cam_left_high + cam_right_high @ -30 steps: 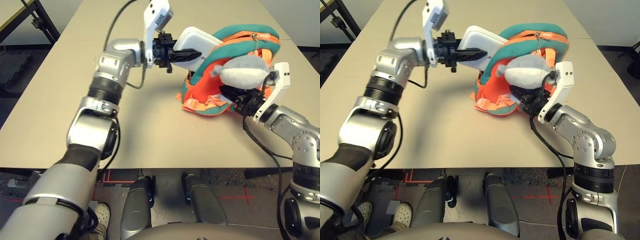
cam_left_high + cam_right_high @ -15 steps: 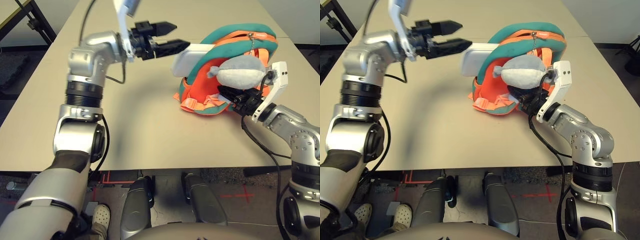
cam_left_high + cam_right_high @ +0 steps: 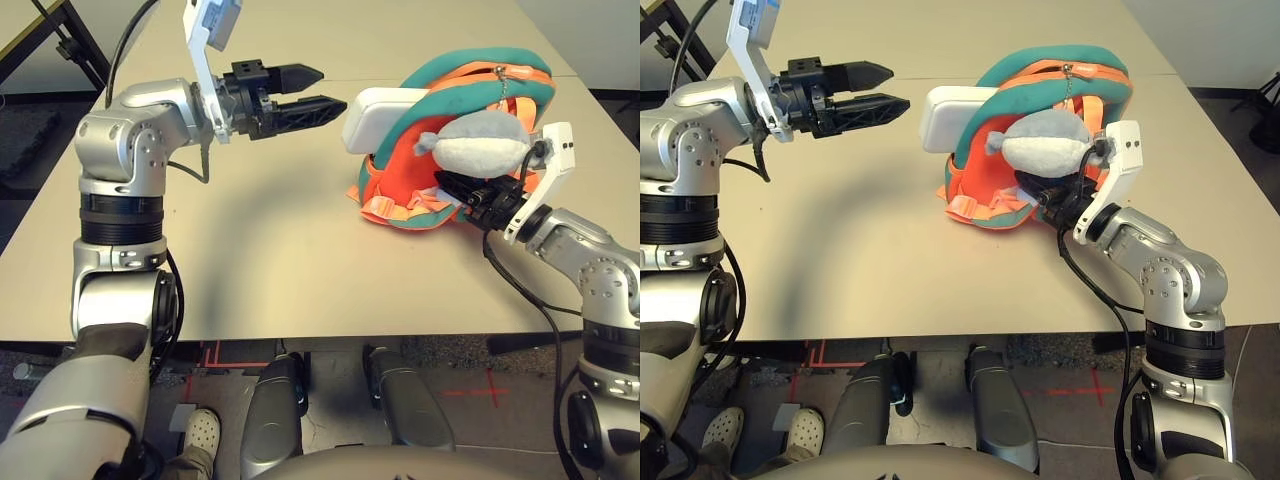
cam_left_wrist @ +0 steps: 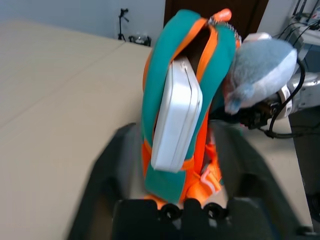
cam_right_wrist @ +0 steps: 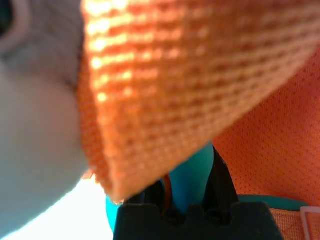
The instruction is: Put the pencil case into the backpack and zip it.
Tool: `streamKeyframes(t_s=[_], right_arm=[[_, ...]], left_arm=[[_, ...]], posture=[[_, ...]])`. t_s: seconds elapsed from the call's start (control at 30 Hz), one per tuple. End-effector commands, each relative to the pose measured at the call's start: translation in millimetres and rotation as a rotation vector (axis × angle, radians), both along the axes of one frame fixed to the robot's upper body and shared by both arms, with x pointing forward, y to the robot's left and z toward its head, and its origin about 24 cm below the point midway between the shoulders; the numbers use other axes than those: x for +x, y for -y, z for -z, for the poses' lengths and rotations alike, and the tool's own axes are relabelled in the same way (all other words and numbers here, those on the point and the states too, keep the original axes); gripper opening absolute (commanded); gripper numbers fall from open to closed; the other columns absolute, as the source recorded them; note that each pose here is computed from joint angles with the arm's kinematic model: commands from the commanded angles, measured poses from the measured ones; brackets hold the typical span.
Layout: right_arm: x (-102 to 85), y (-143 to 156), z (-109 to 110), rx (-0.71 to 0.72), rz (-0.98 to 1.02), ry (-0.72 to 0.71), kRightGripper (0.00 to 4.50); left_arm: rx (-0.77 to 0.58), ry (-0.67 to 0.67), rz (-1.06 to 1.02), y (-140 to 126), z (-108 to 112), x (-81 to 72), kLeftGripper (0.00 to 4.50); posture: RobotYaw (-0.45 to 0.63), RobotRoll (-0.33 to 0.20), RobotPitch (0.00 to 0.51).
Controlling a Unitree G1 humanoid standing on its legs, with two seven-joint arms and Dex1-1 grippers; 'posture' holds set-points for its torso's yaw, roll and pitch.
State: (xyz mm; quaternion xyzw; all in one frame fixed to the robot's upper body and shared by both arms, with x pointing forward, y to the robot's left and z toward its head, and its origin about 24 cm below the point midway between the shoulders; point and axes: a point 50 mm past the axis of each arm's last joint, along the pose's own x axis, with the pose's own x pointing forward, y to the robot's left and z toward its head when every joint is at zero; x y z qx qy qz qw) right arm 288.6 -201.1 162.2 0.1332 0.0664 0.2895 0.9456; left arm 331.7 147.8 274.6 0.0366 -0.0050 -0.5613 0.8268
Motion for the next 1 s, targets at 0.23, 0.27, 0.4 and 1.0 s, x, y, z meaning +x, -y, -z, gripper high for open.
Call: streamKeyframes(t_s=[0.23, 0.27, 0.4, 1.0], right_arm=[[0.5, 1.4, 13.4, -0.027, 0.013, -0.07, 0.35], [0.4, 1.6, 13.5, -0.028, 0.014, -0.07, 0.35], [0.0, 3.3, 13.3, -0.032, 0.021, -0.068, 0.35], [-1.9, 3.1, 14.1, -0.04, 0.026, -0.067, 0.35]], left_arm=[[0.035, -0.025, 0.011, 3.5, 8.3, 1.7, 0.0], [0.036, -0.029, 0.01, 4.2, 9.2, 3.4, 0.0], [0.044, -0.045, 0.029, 9.0, 14.0, 7.7, 0.0], [-0.009, -0.033, 0.202, 119.8, 30.7, 45.6, 0.0]], posture=[[-0.17, 0.0, 0.191], [-0.17, 0.0, 0.191], [-0.18, 0.0, 0.191], [-0.22, 0.0, 0.188]])
